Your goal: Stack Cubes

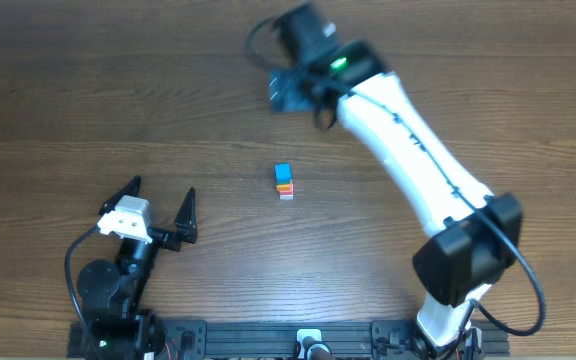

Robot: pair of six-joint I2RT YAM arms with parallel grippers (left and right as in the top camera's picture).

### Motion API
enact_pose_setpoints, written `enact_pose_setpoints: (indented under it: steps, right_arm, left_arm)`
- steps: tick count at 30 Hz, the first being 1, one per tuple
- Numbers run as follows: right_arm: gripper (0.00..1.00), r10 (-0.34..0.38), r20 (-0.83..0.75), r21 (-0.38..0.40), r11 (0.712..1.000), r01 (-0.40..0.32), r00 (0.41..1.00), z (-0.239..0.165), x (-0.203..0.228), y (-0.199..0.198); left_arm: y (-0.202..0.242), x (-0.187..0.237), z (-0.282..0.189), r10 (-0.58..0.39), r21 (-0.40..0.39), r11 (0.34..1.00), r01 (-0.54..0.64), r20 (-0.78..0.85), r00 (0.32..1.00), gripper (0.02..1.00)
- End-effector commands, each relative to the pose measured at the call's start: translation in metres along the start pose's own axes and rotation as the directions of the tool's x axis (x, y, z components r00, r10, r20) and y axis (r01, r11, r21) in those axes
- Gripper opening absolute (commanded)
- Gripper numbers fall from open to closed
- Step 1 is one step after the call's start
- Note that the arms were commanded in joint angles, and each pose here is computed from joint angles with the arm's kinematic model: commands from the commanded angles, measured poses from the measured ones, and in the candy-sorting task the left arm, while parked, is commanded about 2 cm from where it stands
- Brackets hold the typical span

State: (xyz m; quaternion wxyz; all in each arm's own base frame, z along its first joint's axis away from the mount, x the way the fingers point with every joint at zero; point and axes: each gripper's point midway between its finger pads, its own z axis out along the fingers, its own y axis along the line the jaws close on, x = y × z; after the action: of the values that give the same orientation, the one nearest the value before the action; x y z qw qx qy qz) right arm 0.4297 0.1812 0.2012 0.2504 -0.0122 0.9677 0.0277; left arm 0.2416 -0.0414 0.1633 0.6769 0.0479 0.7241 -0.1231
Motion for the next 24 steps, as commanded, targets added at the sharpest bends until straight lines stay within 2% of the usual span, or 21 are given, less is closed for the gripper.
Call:
enact_pose_setpoints:
  steps: [1,3,5,7,9,13,16,24]
  right_arm:
    - [0.993,-0.013,0.092,0.183,0.983,-0.004,0.996,-0.036,-0.022,-0.078]
    - [0.991,-0.008,0.111,0.225,0.974,-0.017,0.994,-0.049,-0.022,-0.104]
    - [0.993,0.027,0.134,0.248,0.967,-0.060,0.991,-0.063,-0.018,-0.132]
    - [0.993,0.064,0.154,0.247,0.964,-0.101,0.986,-0.073,-0.010,-0.153]
    - [0.993,0.071,0.170,0.216,0.970,-0.108,0.983,-0.079,0.001,-0.165]
    - [0.993,0.072,0.229,0.123,0.987,-0.102,0.971,-0.084,0.029,-0.166]
    - [0.993,0.071,0.306,0.091,0.990,-0.103,0.949,-0.086,0.047,-0.163]
    - [0.993,0.087,0.550,0.039,0.991,-0.130,0.830,-0.094,0.095,-0.171]
  left_arm:
    - [-0.002,0.002,0.000,0.015,0.011,1.000,-0.015,-0.002,1.000,1.000]
    - [-0.002,0.002,0.000,0.015,0.011,1.000,-0.015,-0.002,1.000,1.000]
    - [-0.002,0.002,0.000,0.014,0.011,1.000,-0.014,-0.002,1.000,1.000]
    - [-0.002,0.002,0.000,0.014,0.011,1.000,-0.014,-0.002,1.000,1.000]
    - [-0.002,0.002,0.000,0.015,0.011,1.000,-0.015,-0.002,1.000,1.000]
    - [-0.002,0.002,0.000,0.014,0.011,1.000,-0.014,-0.002,1.000,1.000]
    - [-0.002,0.002,0.000,0.015,0.011,1.000,-0.015,-0.002,1.000,1.000]
    - [-0.002,0.002,0.000,0.014,0.011,1.000,-0.014,-0.002,1.000,1.000]
